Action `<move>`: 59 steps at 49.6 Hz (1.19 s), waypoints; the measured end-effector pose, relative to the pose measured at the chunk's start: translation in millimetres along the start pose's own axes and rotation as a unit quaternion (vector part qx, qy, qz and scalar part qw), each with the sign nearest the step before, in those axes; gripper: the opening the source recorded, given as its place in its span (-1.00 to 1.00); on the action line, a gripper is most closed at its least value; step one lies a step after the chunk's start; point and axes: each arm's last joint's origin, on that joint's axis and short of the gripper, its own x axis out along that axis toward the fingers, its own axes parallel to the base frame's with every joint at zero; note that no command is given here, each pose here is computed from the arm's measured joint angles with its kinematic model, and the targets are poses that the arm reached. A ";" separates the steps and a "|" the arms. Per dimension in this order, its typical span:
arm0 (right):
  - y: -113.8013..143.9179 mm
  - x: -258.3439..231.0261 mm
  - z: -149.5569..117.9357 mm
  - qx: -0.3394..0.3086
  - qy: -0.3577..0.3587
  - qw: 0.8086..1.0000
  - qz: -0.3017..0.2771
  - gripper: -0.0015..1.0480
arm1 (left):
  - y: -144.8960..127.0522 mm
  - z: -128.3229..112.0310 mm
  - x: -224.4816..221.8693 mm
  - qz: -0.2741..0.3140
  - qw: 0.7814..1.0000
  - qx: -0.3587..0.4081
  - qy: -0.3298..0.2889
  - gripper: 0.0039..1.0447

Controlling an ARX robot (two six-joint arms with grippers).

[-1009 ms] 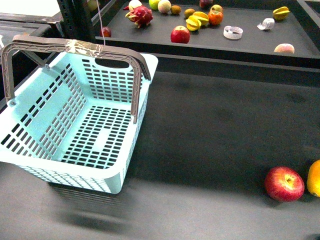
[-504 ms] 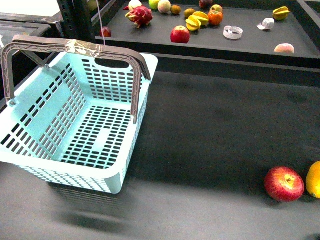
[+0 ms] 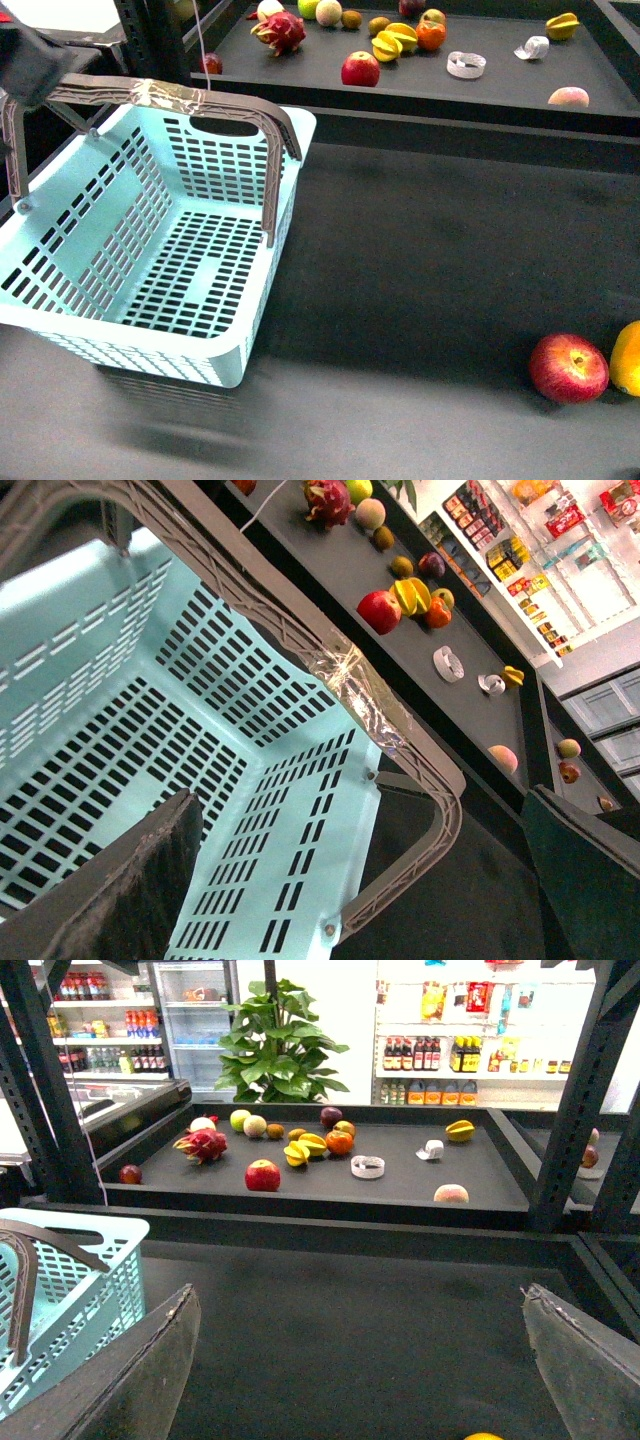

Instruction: Pick mango with right arm and hold basket with left

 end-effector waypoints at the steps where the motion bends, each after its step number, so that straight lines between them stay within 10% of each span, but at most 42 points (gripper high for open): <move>1: 0.0 0.0 0.0 0.000 0.000 1.000 0.000 0.84 | -0.6 -2.1 9.2 0.002 1.000 -0.006 0.004 0.89; 38: 0.0 0.0 0.0 0.000 0.000 1.000 0.000 0.84 | -22.3 -39.0 161.2 0.018 0.997 -0.061 0.040 0.89; 59: 0.0 0.0 0.0 0.000 0.000 1.000 0.000 0.84 | -43.3 -38.5 163.9 0.033 0.993 -0.073 0.081 -0.30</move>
